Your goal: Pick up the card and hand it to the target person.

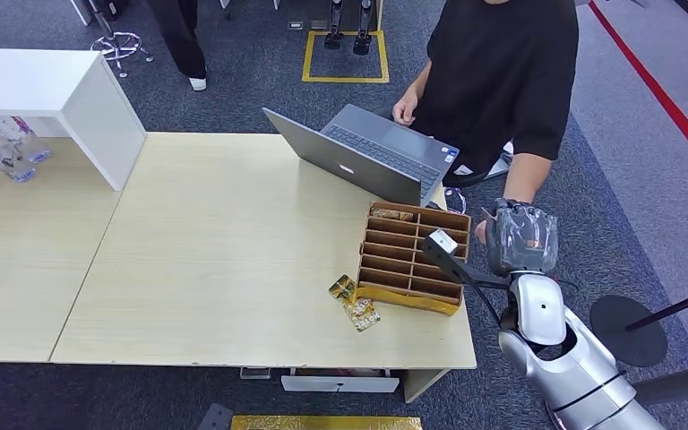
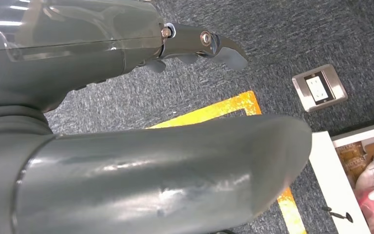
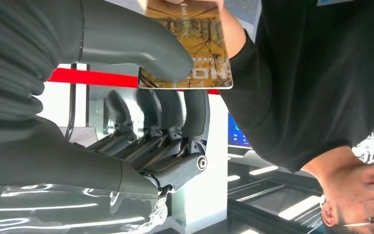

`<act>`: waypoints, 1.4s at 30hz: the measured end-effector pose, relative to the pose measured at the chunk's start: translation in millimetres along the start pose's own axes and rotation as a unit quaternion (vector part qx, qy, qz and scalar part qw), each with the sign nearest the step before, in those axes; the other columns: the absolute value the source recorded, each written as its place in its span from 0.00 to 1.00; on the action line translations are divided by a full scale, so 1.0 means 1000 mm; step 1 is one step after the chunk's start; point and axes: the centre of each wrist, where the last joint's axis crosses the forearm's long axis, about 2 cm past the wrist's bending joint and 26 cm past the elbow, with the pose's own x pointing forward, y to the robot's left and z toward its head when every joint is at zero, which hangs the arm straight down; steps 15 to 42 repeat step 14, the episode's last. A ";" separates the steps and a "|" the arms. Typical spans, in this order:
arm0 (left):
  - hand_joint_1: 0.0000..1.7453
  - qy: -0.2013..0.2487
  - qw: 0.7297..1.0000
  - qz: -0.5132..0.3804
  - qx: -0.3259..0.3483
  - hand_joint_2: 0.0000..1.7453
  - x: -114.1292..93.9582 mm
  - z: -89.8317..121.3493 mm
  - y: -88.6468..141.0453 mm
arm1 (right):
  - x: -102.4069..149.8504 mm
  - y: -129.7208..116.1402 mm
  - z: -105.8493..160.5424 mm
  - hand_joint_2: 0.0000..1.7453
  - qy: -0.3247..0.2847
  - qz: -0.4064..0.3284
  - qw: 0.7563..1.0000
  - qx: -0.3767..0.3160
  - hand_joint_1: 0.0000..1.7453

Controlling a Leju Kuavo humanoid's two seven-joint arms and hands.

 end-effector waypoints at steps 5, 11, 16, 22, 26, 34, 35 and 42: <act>0.00 0.000 1.000 0.000 0.000 0.00 0.000 0.000 0.000 | -0.001 0.004 0.000 1.00 0.009 0.011 0.999 0.030 0.00; 0.00 -0.002 1.000 -0.001 0.001 0.00 0.002 -0.001 0.001 | -0.003 0.008 0.001 1.00 0.017 0.012 0.998 0.053 0.00; 0.00 -0.002 1.000 -0.002 0.000 0.00 0.002 -0.001 0.001 | -0.003 0.009 0.002 1.00 0.017 0.008 0.999 0.051 0.00; 0.00 -0.002 1.000 -0.002 0.000 0.00 0.002 -0.001 0.001 | -0.003 0.009 0.002 1.00 0.017 0.008 0.999 0.051 0.00; 0.00 -0.002 1.000 -0.002 0.000 0.00 0.002 -0.001 0.001 | -0.003 0.009 0.002 1.00 0.017 0.008 0.999 0.051 0.00; 0.00 -0.002 1.000 -0.002 0.000 0.00 0.002 -0.001 0.001 | -0.003 0.009 0.002 1.00 0.017 0.008 0.999 0.051 0.00; 0.00 -0.002 1.000 -0.002 0.000 0.00 0.002 -0.001 0.001 | -0.003 0.009 0.002 1.00 0.017 0.008 0.999 0.051 0.00; 0.00 -0.002 1.000 -0.002 0.000 0.00 0.002 -0.001 0.001 | -0.003 0.009 0.002 1.00 0.017 0.008 0.999 0.051 0.00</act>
